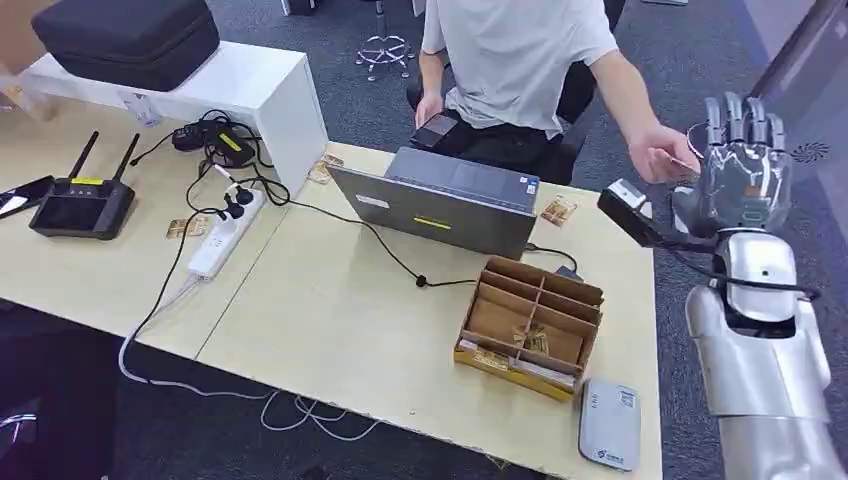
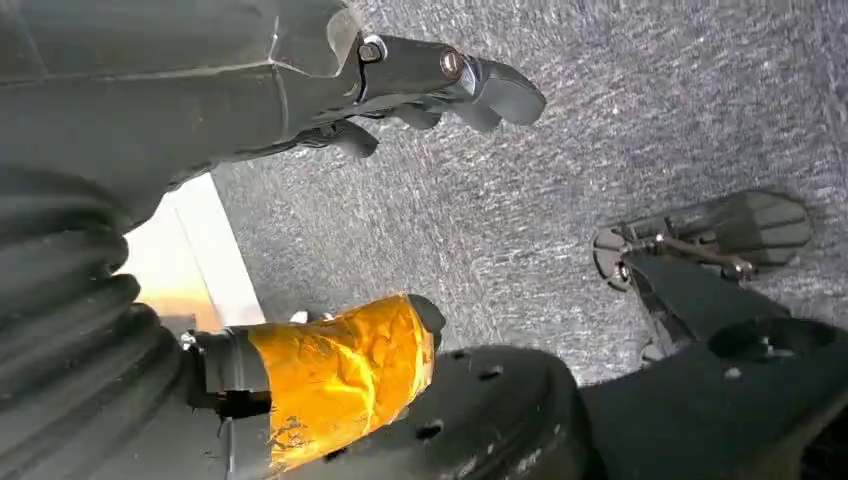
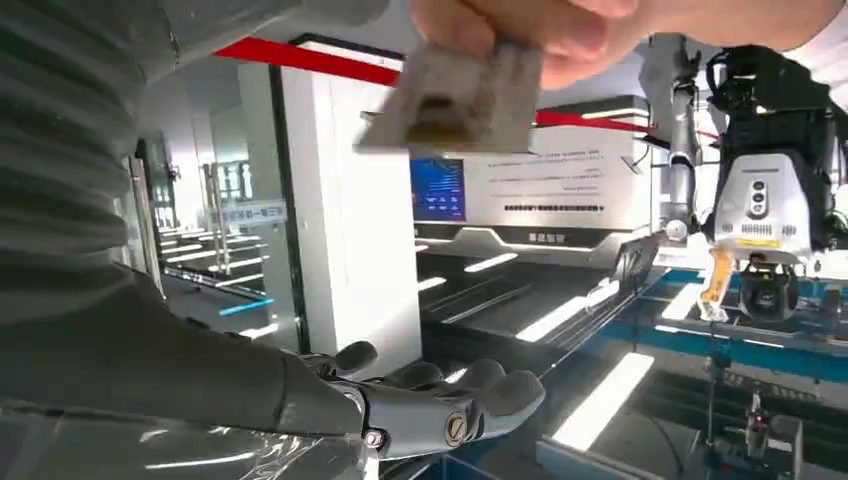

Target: Pass the card to the sensor for recognition and then transmit it.

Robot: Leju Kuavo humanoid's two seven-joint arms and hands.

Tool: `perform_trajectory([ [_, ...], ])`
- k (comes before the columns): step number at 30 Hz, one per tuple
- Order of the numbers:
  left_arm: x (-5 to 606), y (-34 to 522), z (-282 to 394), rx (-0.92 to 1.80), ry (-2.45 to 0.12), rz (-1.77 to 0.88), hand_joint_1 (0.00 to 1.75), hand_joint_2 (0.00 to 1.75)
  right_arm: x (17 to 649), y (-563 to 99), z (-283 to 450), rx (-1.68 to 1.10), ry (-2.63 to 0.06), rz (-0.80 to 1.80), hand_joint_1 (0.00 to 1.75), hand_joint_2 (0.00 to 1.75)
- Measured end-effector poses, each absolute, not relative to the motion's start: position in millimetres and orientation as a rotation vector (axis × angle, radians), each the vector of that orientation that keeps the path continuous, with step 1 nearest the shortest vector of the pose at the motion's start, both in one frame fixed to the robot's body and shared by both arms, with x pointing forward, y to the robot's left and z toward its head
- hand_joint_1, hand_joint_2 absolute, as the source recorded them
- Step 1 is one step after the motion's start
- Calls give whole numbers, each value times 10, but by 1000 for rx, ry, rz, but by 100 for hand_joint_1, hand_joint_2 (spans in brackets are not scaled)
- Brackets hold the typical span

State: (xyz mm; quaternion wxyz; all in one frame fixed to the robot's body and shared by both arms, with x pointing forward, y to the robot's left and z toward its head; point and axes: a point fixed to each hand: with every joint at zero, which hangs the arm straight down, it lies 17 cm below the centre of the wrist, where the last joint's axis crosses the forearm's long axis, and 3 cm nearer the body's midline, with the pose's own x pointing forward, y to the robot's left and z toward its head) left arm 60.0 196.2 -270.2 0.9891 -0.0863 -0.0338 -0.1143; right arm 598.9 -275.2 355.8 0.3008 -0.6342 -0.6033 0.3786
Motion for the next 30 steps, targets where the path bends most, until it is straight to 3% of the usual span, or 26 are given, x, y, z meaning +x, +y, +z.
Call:
perform_trajectory([
  [17, 623, 1920, -2692, -187, -84, -218, 0, 175, 5997, -2581, 3614, -1695, -1615, 1024, 0, 175],
  [18, 623, 1920, -2692, -187, -84, -218, 0, 175, 5999, -2575, 3608, -1695, -1615, 1027, 175, 175],
  [30, 625, 1870, -2682, -201, -92, -209, 0, 175, 6028, -2475, 3470, -1662, -1626, 1107, 175, 175],
])
